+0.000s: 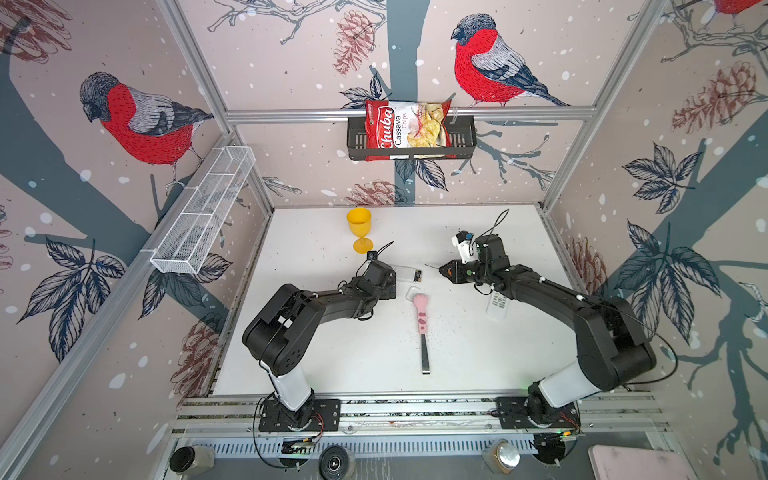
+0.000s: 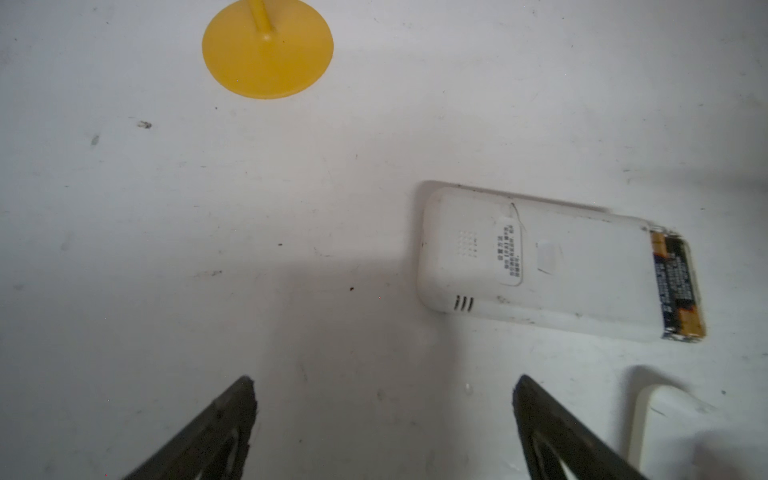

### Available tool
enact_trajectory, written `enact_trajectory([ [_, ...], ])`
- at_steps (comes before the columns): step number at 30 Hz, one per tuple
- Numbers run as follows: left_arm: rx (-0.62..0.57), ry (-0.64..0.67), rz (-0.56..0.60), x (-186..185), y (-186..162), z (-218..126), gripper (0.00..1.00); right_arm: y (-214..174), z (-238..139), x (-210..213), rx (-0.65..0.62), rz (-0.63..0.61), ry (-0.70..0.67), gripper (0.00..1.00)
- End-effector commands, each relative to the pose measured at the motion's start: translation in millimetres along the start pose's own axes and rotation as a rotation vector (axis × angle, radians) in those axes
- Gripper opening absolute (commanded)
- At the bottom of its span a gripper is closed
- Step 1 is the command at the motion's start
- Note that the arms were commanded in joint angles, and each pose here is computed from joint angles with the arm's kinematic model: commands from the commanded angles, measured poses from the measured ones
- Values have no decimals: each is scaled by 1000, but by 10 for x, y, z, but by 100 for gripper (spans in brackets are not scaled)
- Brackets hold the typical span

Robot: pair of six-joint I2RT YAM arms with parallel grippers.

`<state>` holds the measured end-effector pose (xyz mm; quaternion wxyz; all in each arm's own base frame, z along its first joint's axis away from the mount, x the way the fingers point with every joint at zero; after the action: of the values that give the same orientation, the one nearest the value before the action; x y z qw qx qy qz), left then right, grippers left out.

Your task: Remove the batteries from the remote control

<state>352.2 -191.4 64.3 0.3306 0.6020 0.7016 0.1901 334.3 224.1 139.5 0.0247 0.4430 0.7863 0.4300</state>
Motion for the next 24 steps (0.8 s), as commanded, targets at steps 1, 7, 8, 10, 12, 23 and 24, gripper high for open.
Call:
enact_trajectory([
  [1,-20,-98,-19,-97,98,-34,95,-114,43,14,87,-74,-52,0],
  [7,11,-213,-43,-123,187,-3,83,-128,105,58,141,-161,-85,0],
  [8,11,-222,-44,-132,208,-6,82,-130,109,50,148,-172,-94,0],
  [10,12,-236,-35,-167,234,-10,82,-118,107,29,157,-190,-112,0],
  [12,19,-245,-23,-196,244,-4,82,-104,109,35,158,-207,-110,0],
  [23,72,-264,19,-332,255,161,78,-168,205,79,192,-237,-97,0],
  [24,78,-262,21,-338,250,182,77,-170,210,76,192,-237,-97,0],
])
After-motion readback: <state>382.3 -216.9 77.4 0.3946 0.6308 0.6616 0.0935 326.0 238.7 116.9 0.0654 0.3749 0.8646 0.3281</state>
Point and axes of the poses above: each gripper's point midway between its finger pads, its own z axis out along the fingers, its own x axis along the line the jaws close on, y = z × x, the point moved 3 cm from there along -z, back along the fingers, and after that the axes turned 10 degrees about -z, right-handed, at the moved point
